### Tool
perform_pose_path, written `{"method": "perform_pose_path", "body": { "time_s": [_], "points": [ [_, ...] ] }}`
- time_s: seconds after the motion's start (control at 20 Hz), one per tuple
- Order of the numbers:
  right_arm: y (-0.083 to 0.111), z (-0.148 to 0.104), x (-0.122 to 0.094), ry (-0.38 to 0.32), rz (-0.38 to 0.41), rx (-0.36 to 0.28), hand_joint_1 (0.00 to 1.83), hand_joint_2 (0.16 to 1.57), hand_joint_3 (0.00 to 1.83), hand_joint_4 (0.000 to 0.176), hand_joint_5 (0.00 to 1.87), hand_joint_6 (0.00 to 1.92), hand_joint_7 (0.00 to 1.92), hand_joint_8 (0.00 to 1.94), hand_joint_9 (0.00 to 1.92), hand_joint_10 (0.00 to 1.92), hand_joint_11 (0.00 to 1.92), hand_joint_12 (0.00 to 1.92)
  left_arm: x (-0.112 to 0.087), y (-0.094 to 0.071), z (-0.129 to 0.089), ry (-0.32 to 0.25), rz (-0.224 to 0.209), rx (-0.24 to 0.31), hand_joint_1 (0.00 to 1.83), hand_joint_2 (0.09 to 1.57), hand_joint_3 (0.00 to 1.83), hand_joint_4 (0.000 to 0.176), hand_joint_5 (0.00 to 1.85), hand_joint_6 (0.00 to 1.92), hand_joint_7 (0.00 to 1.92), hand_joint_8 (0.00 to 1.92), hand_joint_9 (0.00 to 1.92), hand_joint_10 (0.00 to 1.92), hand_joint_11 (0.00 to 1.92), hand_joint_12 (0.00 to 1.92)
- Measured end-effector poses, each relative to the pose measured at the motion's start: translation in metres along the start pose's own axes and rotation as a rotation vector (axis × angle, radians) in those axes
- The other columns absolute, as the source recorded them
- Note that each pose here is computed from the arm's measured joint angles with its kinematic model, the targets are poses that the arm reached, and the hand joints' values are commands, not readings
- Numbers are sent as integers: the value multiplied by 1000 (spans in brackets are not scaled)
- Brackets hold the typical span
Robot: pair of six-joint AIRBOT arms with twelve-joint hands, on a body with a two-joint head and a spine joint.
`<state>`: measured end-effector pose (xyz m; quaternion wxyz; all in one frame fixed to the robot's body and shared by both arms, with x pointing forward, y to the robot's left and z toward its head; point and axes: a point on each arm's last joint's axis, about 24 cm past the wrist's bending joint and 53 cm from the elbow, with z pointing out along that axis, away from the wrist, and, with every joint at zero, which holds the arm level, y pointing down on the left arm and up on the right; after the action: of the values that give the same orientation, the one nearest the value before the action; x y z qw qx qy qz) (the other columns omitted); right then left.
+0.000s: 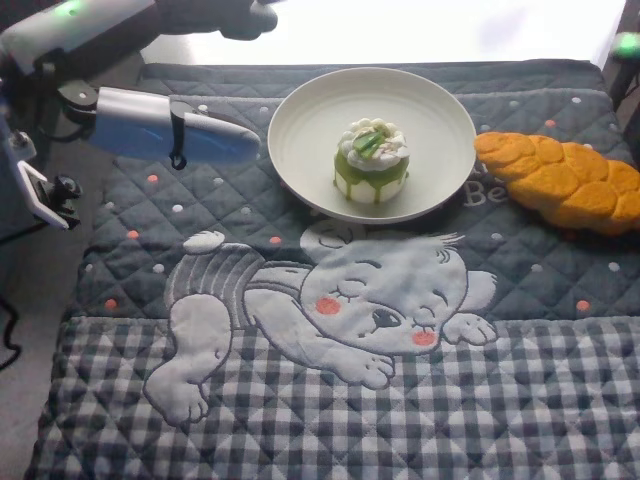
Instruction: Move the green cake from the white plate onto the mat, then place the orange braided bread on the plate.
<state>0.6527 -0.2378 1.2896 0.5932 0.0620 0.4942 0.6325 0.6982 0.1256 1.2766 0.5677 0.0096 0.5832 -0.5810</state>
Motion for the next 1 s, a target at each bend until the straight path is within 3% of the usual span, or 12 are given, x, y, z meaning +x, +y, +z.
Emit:
{"method": "perform_pose_path", "body": {
  "time_s": [0.2, 0.25, 0.3, 0.4, 0.45, 0.6, 0.75, 0.8, 0.85, 0.9, 0.95, 1.0],
  "points": [
    [-1, 0, 3, 1, 4, 0, 553, 959, 60, 173, 285, 0, 3, 0, 22, 2, 0, 0, 3, 1, 2, 6, 2, -2, 719, 924, 0, 142, 267, 2, 439, 3, 498, 11, 91, 845],
    [-2, 0, 4, 3, 4, 0, 538, 975, 55, 160, 286, 0, 0, 0, 17, 0, 0, 0, -1, -3, 6, 0, 7, 5, 709, 923, 0, 150, 262, 0, 416, 0, 497, 5, 88, 826],
    [-2, 0, 4, 2, 4, 0, 543, 974, 50, 173, 294, 3, 0, 0, 12, 0, 0, 0, -6, -8, 13, -8, 23, 15, 710, 920, 0, 149, 264, 1, 398, 0, 507, 7, 105, 828],
    [-1, 1, 4, 1, 6, -3, 530, 971, 43, 168, 300, 4, 0, 0, 11, 0, 0, 0, -14, -15, 24, -23, 38, 26, 646, 925, 0, 125, 243, 0, 396, 5, 504, 0, 134, 783],
    [-1, 1, 5, 2, 8, -1, 511, 966, 39, 164, 301, 3, 0, 0, 8, 0, 0, 0, -15, -17, 29, -22, 44, 28, 627, 905, 1, 146, 240, 0, 404, 1, 493, 1, 145, 737],
    [2, 1, 7, 1, 13, -14, 509, 928, 18, 160, 269, 0, 9, 3, 0, 0, 0, 0, 6, -10, 56, 58, 76, -5, 685, 889, 0, 111, 182, 0, 406, 1, 480, 1, 157, 734],
    [9, 0, 6, -8, 13, -43, 575, 951, 28, 148, 242, 0, 0, 0, 0, 0, 0, 0, 23, 2, 74, 131, 54, -37, 689, 871, 0, 77, 159, 0, 398, 0, 441, 0, 136, 721],
    [9, 0, 6, -8, 11, -44, 598, 961, 32, 146, 247, 3, 0, 0, 0, 0, 0, 0, 28, 8, 79, 150, 39, -54, 664, 877, 0, 42, 138, 2, 368, 1, 401, 0, 187, 581],
    [10, 0, 6, -10, 11, -48, 596, 950, 27, 157, 250, 3, 0, 0, 0, 0, 0, 0, 32, 17, 83, 177, 42, -82, 667, 890, 0, 34, 114, 2, 335, 2, 379, 3, 210, 456],
    [11, 0, 6, -10, 9, -51, 452, 947, 26, 143, 254, 4, 0, 0, 9, 3, 0, 0, 38, 23, 84, 199, 50, -102, 695, 895, 0, 7, 141, 3, 371, 4, 429, 9, 194, 426],
    [12, 0, 7, -13, 11, -54, 371, 950, 28, 134, 249, 1, 0, 0, 13, 5, 0, 0, 46, 28, 87, 232, 82, -121, 717, 869, 0, 8, 175, 11, 388, 6, 453, 13, 239, 439],
    [14, 0, 7, -13, 10, -60, 303, 963, 35, 136, 246, 0, 10, 4, 27, 10, 0, 0, 55, 30, 90, 258, 106, -132, 747, 833, 0, 30, 195, 8, 388, 3, 440, 3, 202, 536]
  ]
}}
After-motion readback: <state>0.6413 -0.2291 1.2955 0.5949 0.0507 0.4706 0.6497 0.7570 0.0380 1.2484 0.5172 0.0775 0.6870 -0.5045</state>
